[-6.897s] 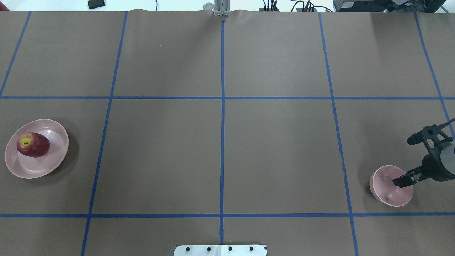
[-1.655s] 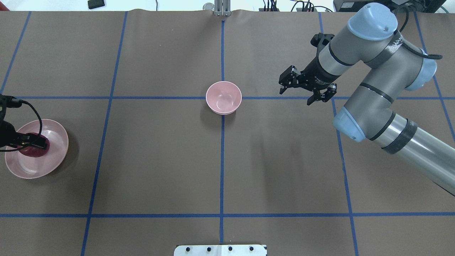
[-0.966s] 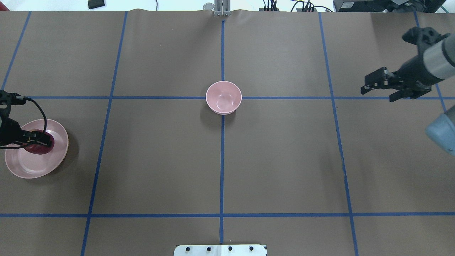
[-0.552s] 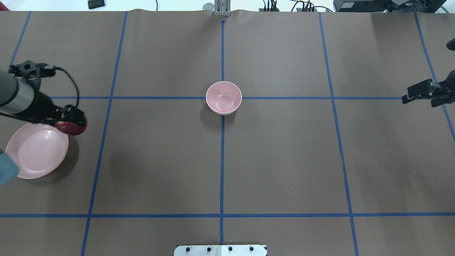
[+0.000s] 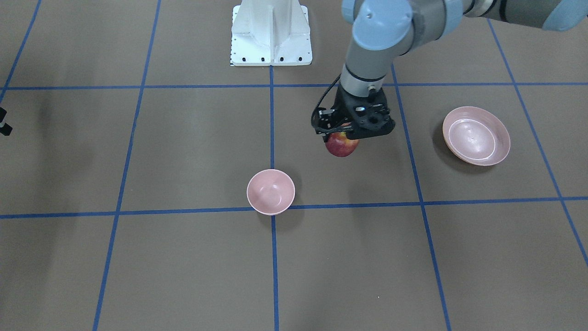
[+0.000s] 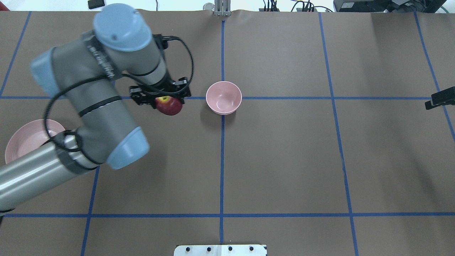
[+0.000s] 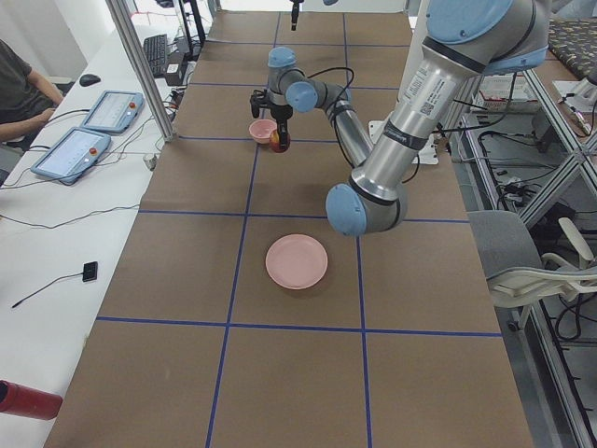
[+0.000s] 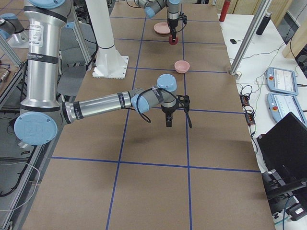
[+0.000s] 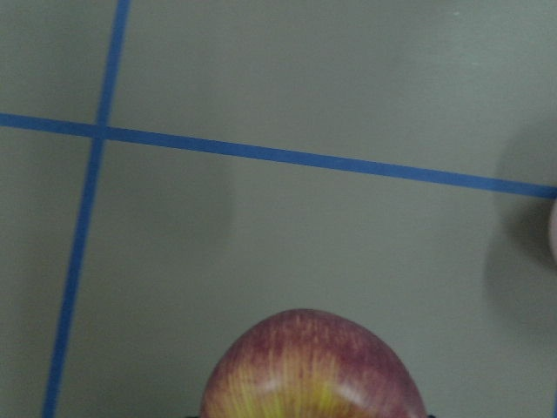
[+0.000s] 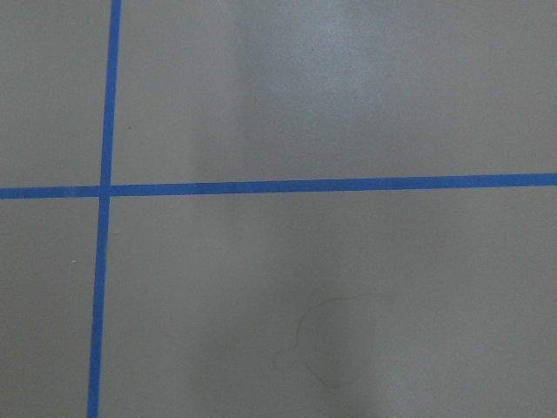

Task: Move apple from plate to bowl
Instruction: 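Lift the apple with the left gripper and carry it over the pink bowl, then lower the apple into the bowl and open the left gripper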

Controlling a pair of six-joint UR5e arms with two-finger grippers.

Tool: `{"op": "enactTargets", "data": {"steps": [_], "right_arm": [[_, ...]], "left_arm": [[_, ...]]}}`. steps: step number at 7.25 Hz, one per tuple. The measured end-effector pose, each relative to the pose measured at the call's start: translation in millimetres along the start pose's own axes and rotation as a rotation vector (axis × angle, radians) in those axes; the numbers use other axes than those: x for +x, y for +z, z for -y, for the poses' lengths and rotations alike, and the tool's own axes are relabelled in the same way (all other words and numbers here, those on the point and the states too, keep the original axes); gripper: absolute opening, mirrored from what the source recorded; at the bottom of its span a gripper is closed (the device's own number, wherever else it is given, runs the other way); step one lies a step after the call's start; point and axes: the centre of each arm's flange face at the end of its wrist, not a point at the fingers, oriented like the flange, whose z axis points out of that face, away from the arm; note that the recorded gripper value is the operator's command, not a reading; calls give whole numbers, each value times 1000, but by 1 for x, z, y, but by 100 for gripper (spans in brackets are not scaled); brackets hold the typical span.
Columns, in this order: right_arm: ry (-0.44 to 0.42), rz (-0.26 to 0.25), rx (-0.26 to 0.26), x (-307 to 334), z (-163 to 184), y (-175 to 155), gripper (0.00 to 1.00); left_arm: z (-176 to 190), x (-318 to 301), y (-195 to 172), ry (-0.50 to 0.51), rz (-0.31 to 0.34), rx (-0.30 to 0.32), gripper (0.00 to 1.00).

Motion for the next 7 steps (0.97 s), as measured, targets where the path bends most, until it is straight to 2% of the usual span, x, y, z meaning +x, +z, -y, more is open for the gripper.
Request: {"op": "enactTargets", "data": {"steps": [2,3,7], "right_arm": [[-2,1,0,2,-3,-1,100],[-3,5,2,2,-4,-3,100],[14,33,-28,4,-8,-1,100]], "left_arm": [[21,103,25,-28,39,10,0],[25,128,41,-35,39,17,0],[31,141,72,-37,61,26,0]]}}
